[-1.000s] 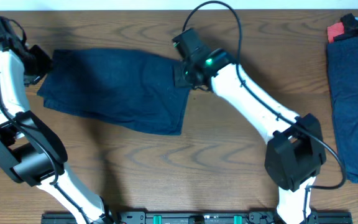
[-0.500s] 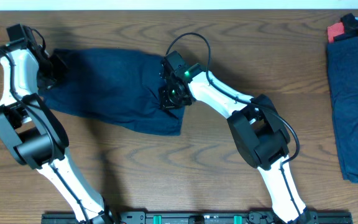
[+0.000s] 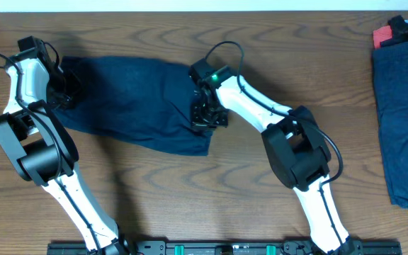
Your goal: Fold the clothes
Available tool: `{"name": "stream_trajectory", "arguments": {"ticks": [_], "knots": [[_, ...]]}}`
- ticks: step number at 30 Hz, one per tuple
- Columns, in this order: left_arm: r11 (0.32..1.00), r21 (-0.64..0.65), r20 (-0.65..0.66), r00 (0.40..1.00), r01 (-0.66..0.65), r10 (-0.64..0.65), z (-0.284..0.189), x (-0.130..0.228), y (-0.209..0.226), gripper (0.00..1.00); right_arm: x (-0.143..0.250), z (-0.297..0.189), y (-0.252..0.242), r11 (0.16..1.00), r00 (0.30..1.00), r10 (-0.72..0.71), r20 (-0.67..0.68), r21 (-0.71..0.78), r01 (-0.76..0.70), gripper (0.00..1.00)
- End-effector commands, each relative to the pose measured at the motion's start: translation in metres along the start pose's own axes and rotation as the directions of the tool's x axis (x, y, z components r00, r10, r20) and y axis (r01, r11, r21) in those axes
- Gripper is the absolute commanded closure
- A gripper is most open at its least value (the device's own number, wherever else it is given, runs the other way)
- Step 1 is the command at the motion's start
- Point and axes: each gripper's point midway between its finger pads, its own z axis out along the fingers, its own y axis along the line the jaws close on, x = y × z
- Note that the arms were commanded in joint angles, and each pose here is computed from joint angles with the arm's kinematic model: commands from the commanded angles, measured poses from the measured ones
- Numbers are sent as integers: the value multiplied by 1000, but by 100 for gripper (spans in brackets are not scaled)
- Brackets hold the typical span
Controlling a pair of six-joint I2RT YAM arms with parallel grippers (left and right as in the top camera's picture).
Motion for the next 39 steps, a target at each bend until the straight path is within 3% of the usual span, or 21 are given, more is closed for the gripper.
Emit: {"name": "stream_trajectory", "arguments": {"ticks": [1, 11, 16, 19, 24, 28, 31, 38, 39], "knots": [[1000, -4, -18, 1000, -2, 2, -1, 4, 3, 60, -11, 28, -103, 927, 990, 132, 42, 347, -139, 99], [997, -14, -85, 994, 74, -75, -22, 26, 4, 60, -24, 1, -170, 864, 964, 259, 63, 430, -261, 99], [994, 75, -145, 987, 85, -73, -40, 42, -13, 60, -29, -20, -208, 815, 942, 320, 99, 479, -327, 99], [985, 164, -135, 990, 55, -33, -60, 46, -30, 60, -32, -42, -229, 790, 923, 360, 132, 484, -377, 99], [979, 202, -42, 998, -33, 43, -104, 50, -49, 60, -39, -94, -254, 773, 877, 425, 223, 414, -480, 99], [963, 228, 35, 989, -145, 140, -137, 64, -75, 60, -41, -144, -253, 785, 843, 431, 321, 328, -526, 99], [948, 239, 53, 977, -212, 205, -147, 79, -98, 60, -40, -169, -238, 832, 859, 372, 353, 284, -477, 99], [935, 164, -60, 942, -316, 329, -121, 126, -125, 61, -28, -176, -215, 868, 892, 308, 331, 286, -406, 99], [933, 152, -72, 938, -327, 340, -116, 131, -125, 66, -29, -174, -213, 875, 898, 293, 328, 287, -390, 99]]}}
